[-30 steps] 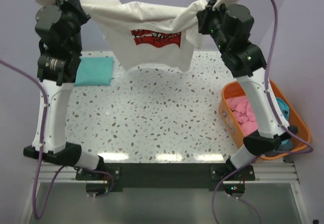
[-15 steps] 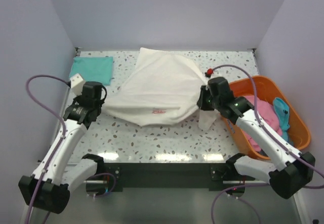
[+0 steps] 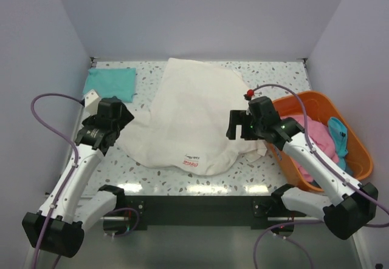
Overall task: Fold and stack the t-shirts
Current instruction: Flatten the tshirt out
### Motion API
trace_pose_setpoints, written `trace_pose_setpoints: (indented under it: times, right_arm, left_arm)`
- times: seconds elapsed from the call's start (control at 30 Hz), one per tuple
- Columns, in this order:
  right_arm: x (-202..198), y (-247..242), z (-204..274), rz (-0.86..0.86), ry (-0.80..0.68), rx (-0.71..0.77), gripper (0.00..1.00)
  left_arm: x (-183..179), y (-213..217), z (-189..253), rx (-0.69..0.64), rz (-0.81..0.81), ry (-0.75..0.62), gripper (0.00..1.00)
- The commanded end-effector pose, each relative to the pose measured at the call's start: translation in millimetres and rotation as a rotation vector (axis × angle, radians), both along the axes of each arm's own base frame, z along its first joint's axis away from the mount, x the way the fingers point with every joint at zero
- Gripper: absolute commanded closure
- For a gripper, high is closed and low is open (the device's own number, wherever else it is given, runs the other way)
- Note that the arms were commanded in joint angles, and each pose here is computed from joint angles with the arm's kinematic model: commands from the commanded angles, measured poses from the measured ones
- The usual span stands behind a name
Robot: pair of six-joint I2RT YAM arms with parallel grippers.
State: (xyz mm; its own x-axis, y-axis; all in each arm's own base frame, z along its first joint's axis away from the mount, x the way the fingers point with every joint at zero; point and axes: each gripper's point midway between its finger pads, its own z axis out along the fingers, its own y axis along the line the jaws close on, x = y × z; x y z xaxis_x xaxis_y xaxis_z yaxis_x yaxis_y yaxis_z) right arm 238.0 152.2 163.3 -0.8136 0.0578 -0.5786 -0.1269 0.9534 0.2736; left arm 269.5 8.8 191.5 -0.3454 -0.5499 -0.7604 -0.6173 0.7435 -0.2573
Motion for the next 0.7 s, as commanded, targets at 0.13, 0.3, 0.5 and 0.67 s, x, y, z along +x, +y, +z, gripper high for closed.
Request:
trace_pose_setpoints:
  times: [0.13,0.3,0.5,0.67]
  right_arm:
    - [45,28,-17,0.023,-0.068,-0.167,0.01]
    - [75,41,-54,-0.021,-0.02,-0.271,0.01]
    - [82,52,-107,-0.06,0.094,-0.31,0.01]
    - [48,52,-143,-0.025,0.183,-0.293,0.02]
  left_arm:
    - [40,-75,-59,-0.179,-0.341,0.048,0.0]
    - [25,-88,-109,-0.132,-0.377,0.173,0.0]
    - [15,-102,-164,-0.162,-0.405,0.289,0.0]
    - [24,-102,-198,-0.125,-0.383,0.391,0.0]
